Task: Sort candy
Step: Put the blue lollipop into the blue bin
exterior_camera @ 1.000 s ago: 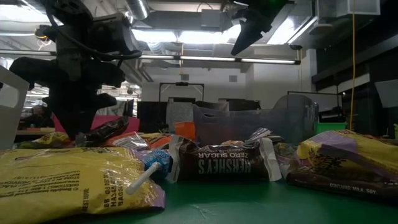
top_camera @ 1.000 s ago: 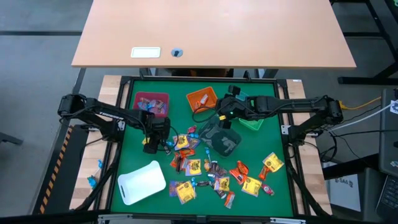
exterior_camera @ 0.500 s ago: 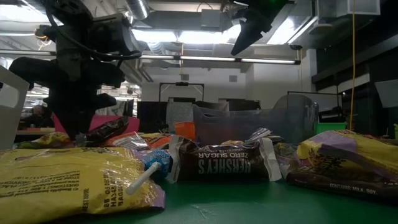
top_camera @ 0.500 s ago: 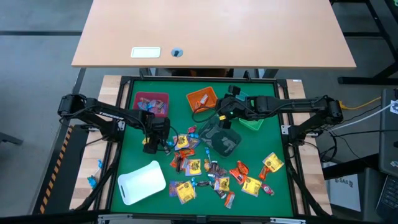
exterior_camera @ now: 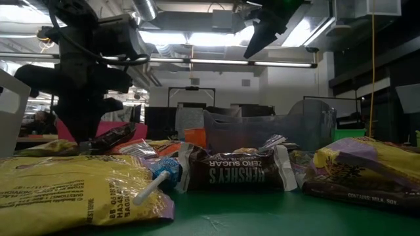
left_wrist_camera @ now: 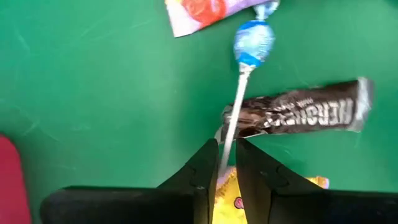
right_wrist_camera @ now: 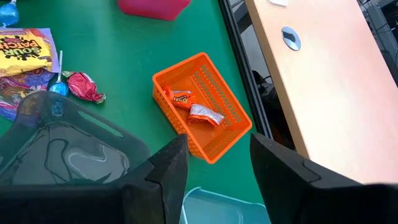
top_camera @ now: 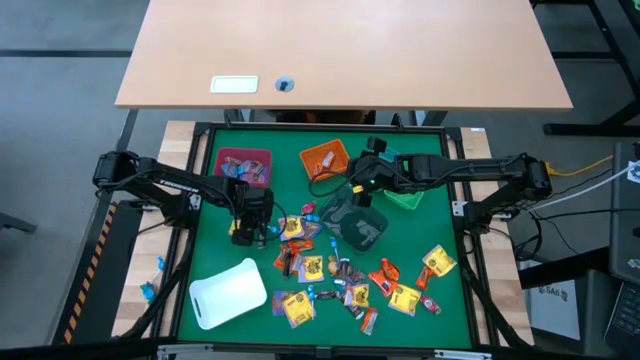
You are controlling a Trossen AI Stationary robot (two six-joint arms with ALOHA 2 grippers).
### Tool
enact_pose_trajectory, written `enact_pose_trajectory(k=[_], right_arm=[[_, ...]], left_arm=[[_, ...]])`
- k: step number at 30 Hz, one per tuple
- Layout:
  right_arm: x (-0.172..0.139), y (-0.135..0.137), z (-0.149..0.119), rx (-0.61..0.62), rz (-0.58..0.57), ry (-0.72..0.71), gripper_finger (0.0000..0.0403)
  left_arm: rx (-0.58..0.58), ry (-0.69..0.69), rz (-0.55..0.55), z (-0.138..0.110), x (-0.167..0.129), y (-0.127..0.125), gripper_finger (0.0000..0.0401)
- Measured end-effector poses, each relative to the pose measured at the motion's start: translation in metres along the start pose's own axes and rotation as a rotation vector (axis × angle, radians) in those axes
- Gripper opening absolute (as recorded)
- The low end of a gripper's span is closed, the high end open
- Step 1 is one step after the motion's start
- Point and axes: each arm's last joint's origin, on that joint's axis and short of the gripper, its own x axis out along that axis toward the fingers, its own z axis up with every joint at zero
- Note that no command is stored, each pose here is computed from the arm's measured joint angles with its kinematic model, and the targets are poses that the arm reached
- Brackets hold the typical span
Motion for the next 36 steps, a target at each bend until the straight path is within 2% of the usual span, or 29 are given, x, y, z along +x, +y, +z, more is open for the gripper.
enact_pose_trajectory(k=[7,14,17,23,30,36], right_arm=[[0.000,0.000,0.000,0.000,0.000,0.000,0.0172],[0.000,0.000,0.000,0.000,0.000,0.000,0.0172],[0.000,0.000,0.000,0.000,0.000,0.000,0.0172],[0.000,0.000,0.000,0.000,0.000,0.000,0.0172],[0.000,0.000,-0.002,-0.008,0.002,0.014,0.0172],[-0.018,-0.008,-0.012,-0.035,0.008,0.063,0.0172]], left_arm=[[0.001,0.002,0.013,0.000,0.000,0.000,0.0066],[0.007,0.003,0.014,0.000,0.000,0.000,0.0067],[0.008,0.003,0.019,0.000,0.000,0.001,0.0056],[-0.011,0.003,0.018,0.000,0.000,0.000,0.0005],[-0.019,0.020,0.016,0.003,-0.006,0.001,0.0001],[-0.020,0.006,0.016,0.019,-0.025,0.002,0.0000]])
